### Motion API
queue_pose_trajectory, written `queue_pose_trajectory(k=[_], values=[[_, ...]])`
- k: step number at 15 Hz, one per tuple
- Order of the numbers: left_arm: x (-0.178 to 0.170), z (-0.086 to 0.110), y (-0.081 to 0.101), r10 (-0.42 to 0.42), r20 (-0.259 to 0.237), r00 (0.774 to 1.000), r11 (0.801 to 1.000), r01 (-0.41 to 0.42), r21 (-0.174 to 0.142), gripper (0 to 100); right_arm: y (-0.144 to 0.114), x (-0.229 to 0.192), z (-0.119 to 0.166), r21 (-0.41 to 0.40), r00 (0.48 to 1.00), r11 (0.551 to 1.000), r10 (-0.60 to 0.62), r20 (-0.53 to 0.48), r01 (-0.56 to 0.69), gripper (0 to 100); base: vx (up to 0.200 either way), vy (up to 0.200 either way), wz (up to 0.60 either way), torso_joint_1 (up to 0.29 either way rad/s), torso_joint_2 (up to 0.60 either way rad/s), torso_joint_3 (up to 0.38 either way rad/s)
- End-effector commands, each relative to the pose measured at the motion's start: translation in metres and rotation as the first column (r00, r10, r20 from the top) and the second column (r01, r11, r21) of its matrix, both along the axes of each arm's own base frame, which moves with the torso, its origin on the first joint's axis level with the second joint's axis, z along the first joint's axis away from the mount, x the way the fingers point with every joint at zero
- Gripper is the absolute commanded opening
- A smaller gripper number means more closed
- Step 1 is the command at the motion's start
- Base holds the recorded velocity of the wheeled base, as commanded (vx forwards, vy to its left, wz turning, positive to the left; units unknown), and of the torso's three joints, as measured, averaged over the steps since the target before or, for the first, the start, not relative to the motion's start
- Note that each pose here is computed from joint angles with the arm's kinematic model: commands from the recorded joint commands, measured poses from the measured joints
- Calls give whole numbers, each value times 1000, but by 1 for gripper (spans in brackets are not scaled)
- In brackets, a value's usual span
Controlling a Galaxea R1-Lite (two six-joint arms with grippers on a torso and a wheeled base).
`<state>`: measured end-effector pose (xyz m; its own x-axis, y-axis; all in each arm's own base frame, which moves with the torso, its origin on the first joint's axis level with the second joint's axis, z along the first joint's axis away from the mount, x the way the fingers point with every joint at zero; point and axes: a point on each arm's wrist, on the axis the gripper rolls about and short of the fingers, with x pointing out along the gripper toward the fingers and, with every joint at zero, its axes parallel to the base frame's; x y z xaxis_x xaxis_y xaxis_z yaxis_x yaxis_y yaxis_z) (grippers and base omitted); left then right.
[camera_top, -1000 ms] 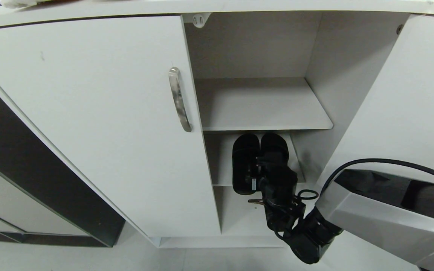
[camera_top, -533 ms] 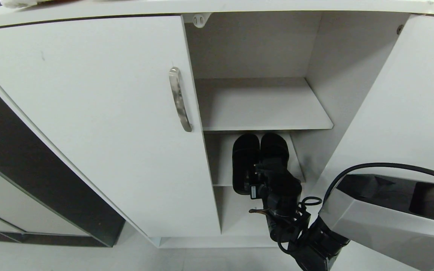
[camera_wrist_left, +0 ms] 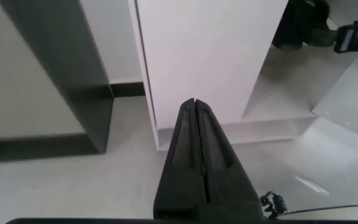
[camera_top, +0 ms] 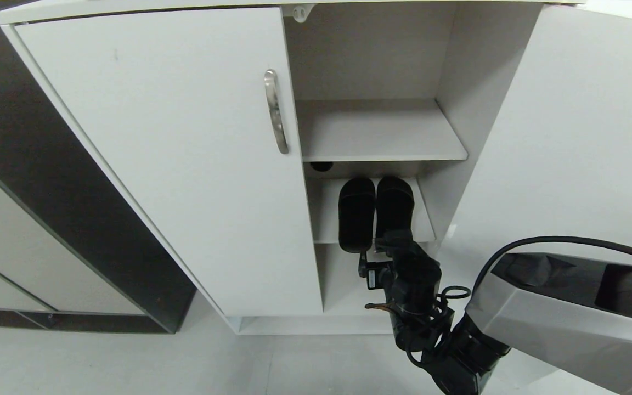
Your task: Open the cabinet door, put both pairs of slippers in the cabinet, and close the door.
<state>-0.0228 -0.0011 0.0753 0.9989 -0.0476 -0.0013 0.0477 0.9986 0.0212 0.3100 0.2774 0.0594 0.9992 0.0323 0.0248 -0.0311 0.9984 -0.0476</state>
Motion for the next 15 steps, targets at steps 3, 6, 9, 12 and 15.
queue_pose_trajectory(k=[3, 6, 9, 12, 15], values=[[0, 0, 0, 0, -2, 1000, 1000, 0, 0, 0, -4, 5, -7, -11, 1000, 1000, -14, -11, 14, 100, -67, 0, 0, 2, 1, 2], [0, 0, 0, 0, -2, 1000, 1000, 0, 2, 0, -4, 5, -10, -15, 1000, 1000, -16, -15, 16, 100, 0, 0, 0, 0, 0, 0], [0, 0, 0, 0, -2, 1000, 1000, 0, 2, 0, -5, 7, -10, -16, 1000, 1000, -19, -16, 19, 100, 0, 0, 0, 0, 0, 0], [0, 0, 0, -1, -2, 1000, 1000, 1, 2, 0, -5, 8, -13, -23, 999, 1000, -22, -23, 22, 100, 0, 0, 0, 0, 0, 0], [0, 0, 0, -1, -2, 1000, 1000, 1, 2, 0, -5, 8, -21, -34, 999, 999, -22, -35, 21, 100, 0, 0, 0, 0, 0, 0]])
